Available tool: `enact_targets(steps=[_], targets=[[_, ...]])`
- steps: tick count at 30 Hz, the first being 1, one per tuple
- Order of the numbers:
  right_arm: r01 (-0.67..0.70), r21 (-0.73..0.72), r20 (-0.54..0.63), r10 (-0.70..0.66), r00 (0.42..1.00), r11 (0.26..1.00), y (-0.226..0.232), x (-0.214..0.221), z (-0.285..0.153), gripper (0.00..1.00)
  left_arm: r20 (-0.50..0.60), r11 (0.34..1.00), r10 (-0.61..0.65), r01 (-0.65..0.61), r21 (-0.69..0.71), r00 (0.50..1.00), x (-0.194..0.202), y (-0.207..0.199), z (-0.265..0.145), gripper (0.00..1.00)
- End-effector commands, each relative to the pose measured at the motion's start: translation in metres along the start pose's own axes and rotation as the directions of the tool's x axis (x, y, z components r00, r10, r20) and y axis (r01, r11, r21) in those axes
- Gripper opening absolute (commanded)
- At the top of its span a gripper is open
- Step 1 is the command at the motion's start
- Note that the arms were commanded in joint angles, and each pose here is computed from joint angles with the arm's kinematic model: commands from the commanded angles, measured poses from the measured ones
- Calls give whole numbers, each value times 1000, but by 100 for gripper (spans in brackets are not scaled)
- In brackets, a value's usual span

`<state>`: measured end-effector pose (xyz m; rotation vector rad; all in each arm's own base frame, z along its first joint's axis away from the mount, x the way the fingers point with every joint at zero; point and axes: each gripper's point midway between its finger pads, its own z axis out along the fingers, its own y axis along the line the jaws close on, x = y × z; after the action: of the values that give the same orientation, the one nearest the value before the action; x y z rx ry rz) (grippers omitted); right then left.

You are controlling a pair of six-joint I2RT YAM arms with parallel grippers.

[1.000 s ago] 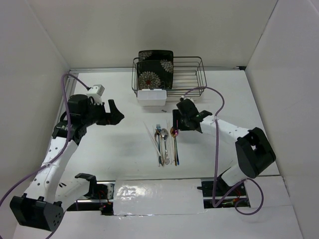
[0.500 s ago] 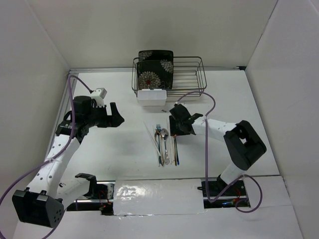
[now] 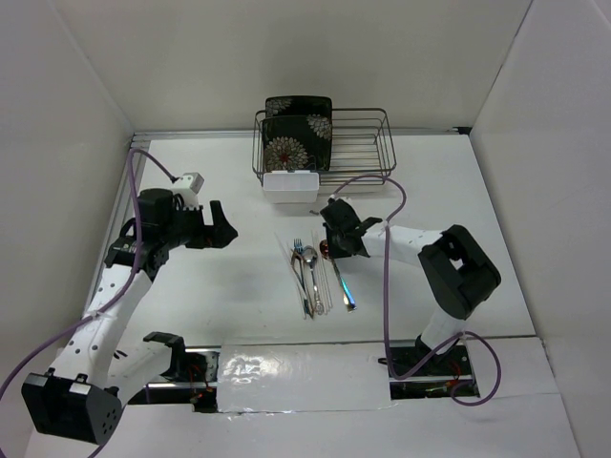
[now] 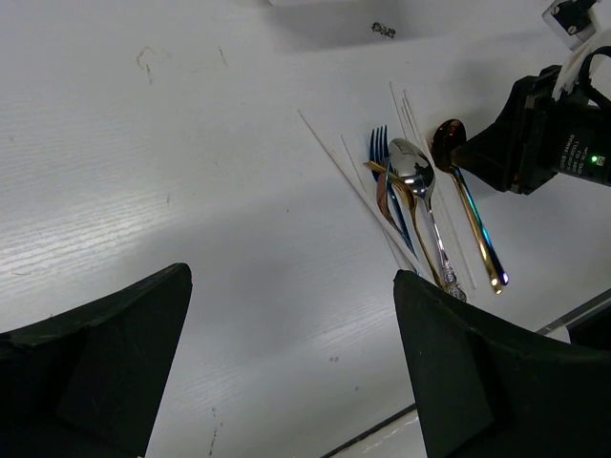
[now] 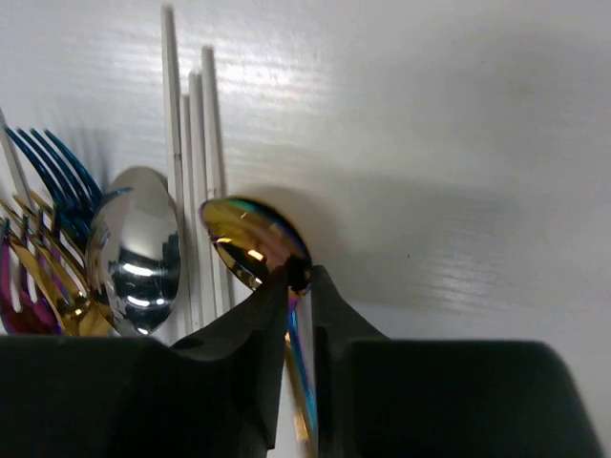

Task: Sort the eating utensils into containers

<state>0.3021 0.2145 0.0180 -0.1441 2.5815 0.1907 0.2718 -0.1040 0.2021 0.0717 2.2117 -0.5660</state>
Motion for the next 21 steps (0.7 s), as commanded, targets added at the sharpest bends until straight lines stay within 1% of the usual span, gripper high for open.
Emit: enact_targets(steps=[1,4,5,10,15,16,19,21], targets=[[9,-15,10,-9,1000,1000,2,7,7,17,38,999,22,-23,30,999,-8,-5,-1,100],[1,-25,26,0,1000,1000,4,5,7,1,32,999,13,-14,30,999,-9,-6,-2,100],[2,-25,26,-2,1000,1000,4,5,7,0,31,1000,11,-12,28,999,-9,-5,-1,100],[22,-22,21,-21,1000,1000,2,6,6,0,9,999,-10,10,35,1000,-3,-7,-1,100],[23,-44,71,-20,997,999,7,-13,-10,0,13,997,-18,17,76,1000,-5,-15,-4,100],[25,-37,58,-23,998,999,5,-10,-12,0,0,994,-19,19,104,1000,-2,-20,-4,100],[14,-66,93,-8,996,998,11,-26,-25,0,15,982,28,-30,184,1000,-5,-32,-4,100],[18,-105,111,-7,994,994,19,-31,-35,0,-2,964,35,-33,263,999,-1,-44,-4,100]])
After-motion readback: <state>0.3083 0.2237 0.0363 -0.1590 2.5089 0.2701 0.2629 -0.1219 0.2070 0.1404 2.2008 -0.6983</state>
